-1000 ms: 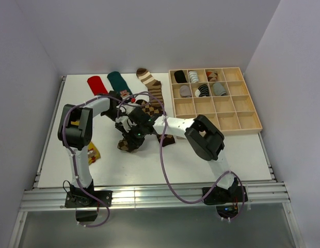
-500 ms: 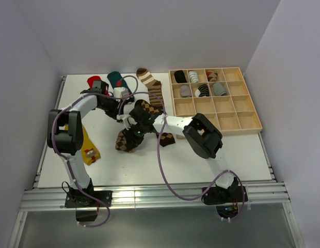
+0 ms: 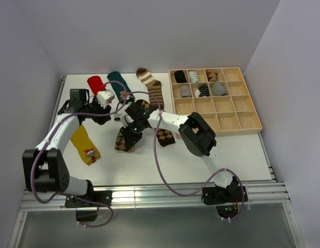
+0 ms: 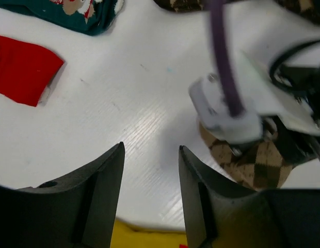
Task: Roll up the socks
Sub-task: Roll the sock at the center of the board.
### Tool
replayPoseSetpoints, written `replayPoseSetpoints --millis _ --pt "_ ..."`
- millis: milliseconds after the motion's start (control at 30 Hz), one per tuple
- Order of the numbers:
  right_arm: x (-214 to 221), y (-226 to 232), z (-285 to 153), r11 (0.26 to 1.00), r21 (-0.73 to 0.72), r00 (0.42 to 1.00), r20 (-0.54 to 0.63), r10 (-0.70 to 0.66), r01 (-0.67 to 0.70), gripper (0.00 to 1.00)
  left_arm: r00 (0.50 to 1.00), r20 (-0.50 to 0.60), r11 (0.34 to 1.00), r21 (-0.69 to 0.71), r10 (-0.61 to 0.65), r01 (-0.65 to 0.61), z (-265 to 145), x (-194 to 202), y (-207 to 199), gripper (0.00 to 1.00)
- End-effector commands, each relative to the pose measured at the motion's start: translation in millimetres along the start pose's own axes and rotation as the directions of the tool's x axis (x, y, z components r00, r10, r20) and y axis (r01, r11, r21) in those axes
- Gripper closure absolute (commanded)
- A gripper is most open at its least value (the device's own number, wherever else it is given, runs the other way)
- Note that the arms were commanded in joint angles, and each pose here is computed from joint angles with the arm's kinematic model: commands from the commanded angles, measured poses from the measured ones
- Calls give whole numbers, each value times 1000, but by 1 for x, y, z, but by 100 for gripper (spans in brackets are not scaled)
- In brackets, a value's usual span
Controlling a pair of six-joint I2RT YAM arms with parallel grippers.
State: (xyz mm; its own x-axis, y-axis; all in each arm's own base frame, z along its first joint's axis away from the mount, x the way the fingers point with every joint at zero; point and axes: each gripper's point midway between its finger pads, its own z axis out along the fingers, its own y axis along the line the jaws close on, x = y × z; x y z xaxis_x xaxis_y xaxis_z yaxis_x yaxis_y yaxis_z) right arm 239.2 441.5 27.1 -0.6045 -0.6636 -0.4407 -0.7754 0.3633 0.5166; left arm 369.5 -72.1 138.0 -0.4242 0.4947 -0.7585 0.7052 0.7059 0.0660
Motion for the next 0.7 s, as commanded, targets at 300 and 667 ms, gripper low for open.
replayPoseSetpoints --millis 300,667 --pt "75 -51 19 977 181 924 -342 170 -112 93 882 19 882 -44 470 -469 -31 46 -60 35" --pt "55 -52 14 979 156 932 -318 176 -132 87 769 152 773 44 620 -632 -10 64 -139 27"
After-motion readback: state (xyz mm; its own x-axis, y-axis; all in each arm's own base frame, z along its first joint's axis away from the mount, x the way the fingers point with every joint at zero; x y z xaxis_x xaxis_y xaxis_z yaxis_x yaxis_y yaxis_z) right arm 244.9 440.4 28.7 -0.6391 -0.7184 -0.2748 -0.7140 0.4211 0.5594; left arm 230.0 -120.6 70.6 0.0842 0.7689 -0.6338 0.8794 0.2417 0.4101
